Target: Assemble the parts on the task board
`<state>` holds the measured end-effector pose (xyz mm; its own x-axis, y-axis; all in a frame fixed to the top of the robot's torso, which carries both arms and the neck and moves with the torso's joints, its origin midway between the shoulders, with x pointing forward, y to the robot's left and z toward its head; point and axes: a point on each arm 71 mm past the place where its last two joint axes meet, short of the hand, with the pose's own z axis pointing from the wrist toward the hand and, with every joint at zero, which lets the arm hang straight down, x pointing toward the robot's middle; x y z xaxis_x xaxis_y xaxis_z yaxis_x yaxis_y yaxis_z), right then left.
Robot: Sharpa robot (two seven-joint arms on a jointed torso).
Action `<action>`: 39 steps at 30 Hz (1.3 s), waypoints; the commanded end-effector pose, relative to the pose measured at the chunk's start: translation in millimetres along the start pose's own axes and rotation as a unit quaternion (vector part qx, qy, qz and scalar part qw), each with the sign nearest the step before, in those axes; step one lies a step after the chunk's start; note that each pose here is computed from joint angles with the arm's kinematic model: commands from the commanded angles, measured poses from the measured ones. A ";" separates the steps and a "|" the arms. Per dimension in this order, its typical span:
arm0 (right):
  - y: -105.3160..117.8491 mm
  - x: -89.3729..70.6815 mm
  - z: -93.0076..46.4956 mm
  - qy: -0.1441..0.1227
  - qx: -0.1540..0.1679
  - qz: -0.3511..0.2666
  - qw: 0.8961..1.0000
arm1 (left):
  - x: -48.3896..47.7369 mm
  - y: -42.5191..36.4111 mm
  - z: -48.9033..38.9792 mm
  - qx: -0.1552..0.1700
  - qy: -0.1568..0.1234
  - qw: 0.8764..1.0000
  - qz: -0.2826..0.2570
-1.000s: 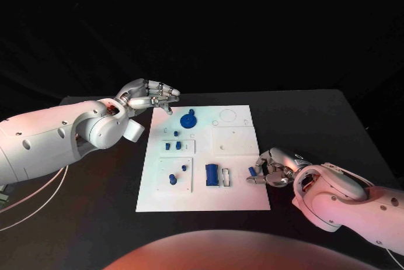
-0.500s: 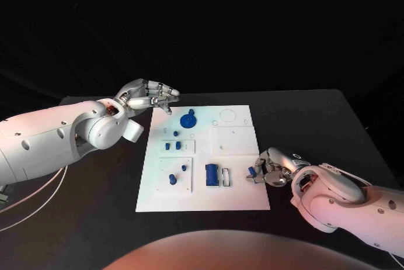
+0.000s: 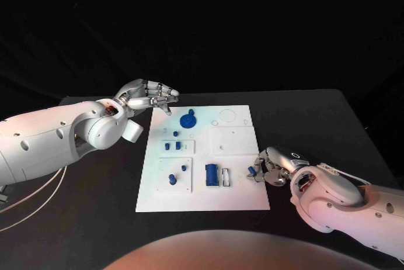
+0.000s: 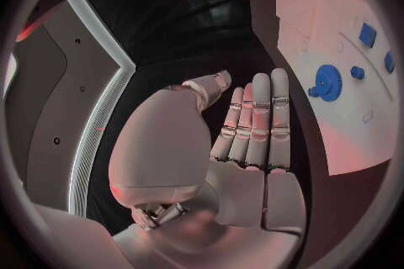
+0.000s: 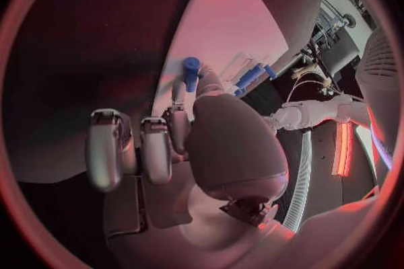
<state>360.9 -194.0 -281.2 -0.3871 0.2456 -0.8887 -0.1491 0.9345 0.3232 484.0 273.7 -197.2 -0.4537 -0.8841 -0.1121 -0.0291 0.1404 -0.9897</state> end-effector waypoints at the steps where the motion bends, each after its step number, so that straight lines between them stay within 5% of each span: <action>1: -4.6 1.8 0.1 -0.004 0.013 -0.025 1.000 | 2.1 -1.2 0.3 0.003 0.008 1.000 0.001; 19: 0.1 1.4 -1.2 -0.009 0.005 -0.023 1.000 | 2.4 -1.1 0.2 0.002 0.009 1.000 0.004; 39: 8.9 -11.4 -7.4 -0.028 0.008 0.065 0.997 | 3.1 -1.1 0.7 0.001 0.009 1.000 0.004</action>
<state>357.0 -189.0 -265.2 -0.3484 0.3464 -0.8710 -0.1130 0.9069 0.4059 483.7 272.9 -197.4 -0.4579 -0.8806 -0.1218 -0.0273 0.1509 -0.9882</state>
